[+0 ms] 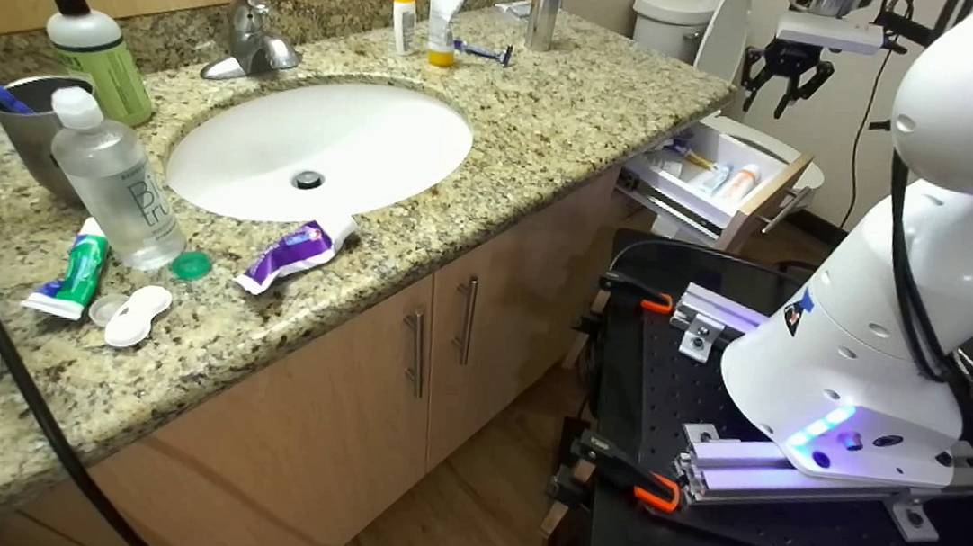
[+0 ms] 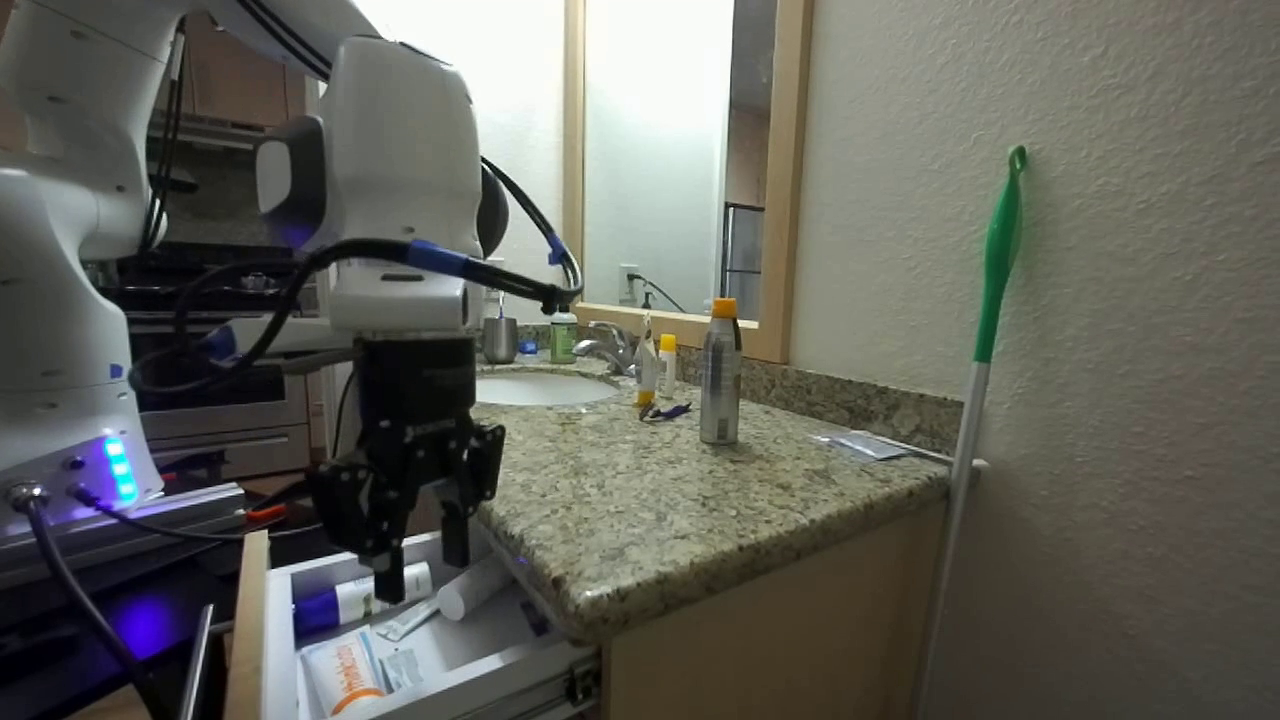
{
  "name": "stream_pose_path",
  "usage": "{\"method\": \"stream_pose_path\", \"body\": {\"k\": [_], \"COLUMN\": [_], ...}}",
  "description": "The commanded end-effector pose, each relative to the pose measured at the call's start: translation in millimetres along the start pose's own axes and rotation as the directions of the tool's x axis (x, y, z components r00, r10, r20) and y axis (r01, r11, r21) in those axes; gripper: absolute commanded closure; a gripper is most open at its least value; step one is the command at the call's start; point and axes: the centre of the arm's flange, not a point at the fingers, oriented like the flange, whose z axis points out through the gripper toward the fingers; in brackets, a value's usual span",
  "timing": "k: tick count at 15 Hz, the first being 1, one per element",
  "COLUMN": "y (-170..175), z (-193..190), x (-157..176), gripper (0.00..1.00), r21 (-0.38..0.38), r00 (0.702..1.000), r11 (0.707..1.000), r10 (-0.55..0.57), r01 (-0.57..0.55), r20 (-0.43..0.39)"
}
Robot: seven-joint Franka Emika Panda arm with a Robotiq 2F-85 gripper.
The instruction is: Take the white and orange bottle from the drawer and place it on the counter
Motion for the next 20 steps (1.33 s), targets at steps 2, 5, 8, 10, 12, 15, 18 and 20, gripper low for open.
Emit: {"method": "stream_pose_path", "body": {"k": [2,5,8,10,12,15,18,20], "y": [-20.0,-33.4,-28.4,-16.8,-10.2,-8.1,-18.8,-29.3], "z": [2.6,25.3,38.4,39.8,46.0,61.5,86.4,105.5], "x": [-38.4,-61.3,-73.7,-79.5,-82.2,-80.4,-82.7,-83.5], "gripper": [0.08,0.00,0.00,0.00,0.00,0.00,0.00,0.00], "r21": [0.049,0.009,-0.063,-0.110,-0.150,-0.165,-0.197,-0.208], "r00": [0.976,0.942,0.920,0.931,0.964,0.997,0.994,0.985], "r11": [0.987,0.976,0.963,0.962,0.971,0.984,0.979,0.972], "r10": [-0.158,-0.213,-0.229,-0.208,-0.153,-0.059,0.029,0.077], "r01": [0.152,0.218,0.262,0.250,0.187,0.065,-0.049,-0.108], "r20": [0.148,0.259,0.318,0.301,0.216,0.040,-0.104,-0.154]}}
